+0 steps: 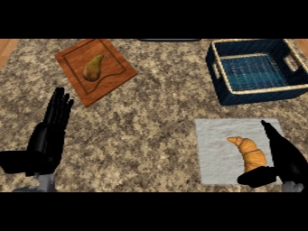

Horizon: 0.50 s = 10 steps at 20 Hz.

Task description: Pick the croissant from the placemat and place it in the basket

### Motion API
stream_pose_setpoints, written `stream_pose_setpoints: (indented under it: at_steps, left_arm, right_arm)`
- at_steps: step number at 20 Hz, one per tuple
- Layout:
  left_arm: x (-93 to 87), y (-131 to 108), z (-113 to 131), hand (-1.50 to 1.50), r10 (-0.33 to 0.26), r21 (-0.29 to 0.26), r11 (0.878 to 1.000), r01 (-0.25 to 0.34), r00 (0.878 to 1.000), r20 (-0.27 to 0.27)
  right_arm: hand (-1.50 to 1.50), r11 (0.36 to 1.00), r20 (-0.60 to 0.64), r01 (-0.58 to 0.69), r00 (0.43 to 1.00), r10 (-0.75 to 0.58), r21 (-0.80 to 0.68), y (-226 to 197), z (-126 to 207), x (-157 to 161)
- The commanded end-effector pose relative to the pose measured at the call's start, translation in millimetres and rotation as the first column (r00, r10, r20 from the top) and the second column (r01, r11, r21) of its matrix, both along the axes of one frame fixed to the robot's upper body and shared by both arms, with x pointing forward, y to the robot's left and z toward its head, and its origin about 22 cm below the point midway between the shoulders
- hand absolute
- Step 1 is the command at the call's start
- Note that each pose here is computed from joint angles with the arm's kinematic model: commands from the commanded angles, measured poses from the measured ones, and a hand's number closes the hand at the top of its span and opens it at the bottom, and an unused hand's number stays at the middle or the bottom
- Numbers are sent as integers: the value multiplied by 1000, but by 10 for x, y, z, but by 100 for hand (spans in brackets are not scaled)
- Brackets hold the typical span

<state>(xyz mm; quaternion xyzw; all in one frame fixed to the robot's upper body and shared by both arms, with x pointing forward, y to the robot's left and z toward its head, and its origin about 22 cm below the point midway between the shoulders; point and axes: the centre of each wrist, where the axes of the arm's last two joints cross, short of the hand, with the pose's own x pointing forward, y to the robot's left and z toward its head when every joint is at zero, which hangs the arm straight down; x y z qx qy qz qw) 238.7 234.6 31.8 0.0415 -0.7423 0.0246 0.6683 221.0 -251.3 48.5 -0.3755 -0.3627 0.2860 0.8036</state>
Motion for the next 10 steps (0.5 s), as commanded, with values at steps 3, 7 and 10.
stream_pose_setpoints:
  at_steps: [3, 7, 10]
  left_arm:
    - [72, 9, -115, 0, -4, -10, 1000, 4, 1000, 3]
    - [259, 157, 13, 0, -8, -2, 1000, 8, 1000, 16]
    - [123, -10, 2, 0, 12, 4, 1000, -12, 1000, -2]
  right_arm:
    - [-150, 1000, -10, 8, 1000, -8, 1, -162, -59, -76]
    - [-150, 1000, 7, 27, 1000, -27, 14, -11, -201, 118]
    - [150, 1000, -29, -16, 999, 16, 18, -55, -172, 88]
